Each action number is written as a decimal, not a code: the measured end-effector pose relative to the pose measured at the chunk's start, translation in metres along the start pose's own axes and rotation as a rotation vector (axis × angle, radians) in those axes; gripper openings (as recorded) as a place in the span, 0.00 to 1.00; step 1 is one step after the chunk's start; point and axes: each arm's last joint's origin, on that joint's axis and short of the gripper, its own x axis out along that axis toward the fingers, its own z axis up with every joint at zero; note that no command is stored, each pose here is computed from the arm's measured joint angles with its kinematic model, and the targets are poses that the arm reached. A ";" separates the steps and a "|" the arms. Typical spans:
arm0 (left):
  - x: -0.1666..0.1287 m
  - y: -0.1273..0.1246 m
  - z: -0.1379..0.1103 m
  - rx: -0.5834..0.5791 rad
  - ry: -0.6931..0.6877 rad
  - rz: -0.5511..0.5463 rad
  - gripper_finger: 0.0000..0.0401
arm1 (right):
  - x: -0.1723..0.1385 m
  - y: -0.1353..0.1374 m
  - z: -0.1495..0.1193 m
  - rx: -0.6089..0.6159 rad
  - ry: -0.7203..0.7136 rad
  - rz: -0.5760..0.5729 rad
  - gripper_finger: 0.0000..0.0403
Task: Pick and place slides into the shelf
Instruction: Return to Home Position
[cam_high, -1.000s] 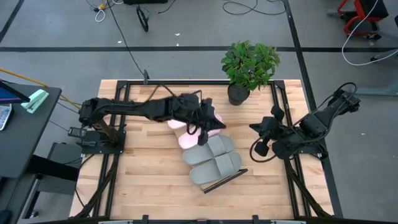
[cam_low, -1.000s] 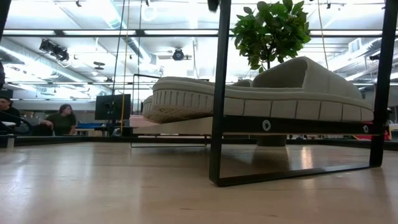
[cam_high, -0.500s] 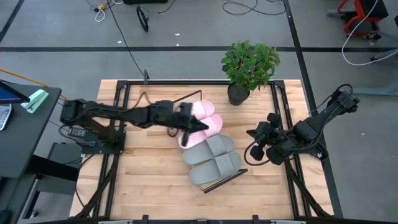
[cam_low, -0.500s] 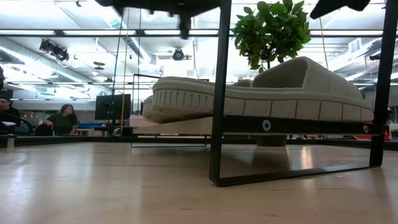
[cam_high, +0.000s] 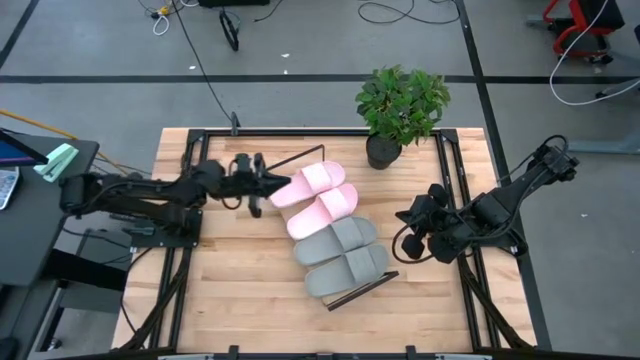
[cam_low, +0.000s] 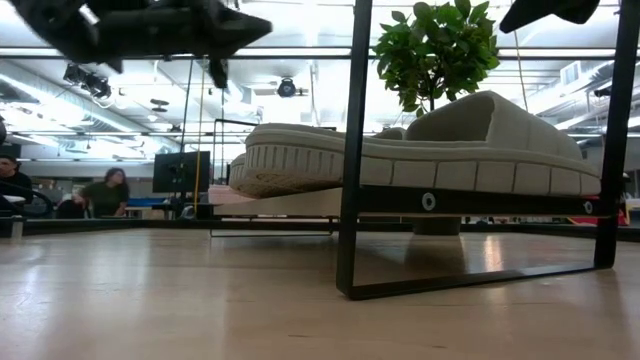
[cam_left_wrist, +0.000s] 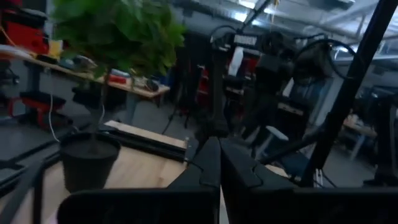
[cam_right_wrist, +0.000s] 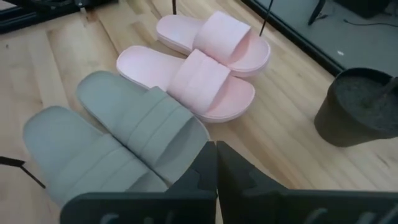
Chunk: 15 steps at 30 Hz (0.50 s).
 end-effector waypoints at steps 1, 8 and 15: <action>-0.006 0.002 -0.002 0.000 -0.009 0.007 0.01 | 0.000 0.000 0.000 0.006 0.002 -0.001 0.00; -0.042 0.009 -0.011 -0.015 -0.058 0.061 0.01 | 0.000 0.000 0.000 0.039 0.011 0.010 0.00; -0.073 0.011 -0.025 -0.072 -0.115 0.103 0.01 | 0.000 0.000 0.000 0.079 0.012 0.011 0.00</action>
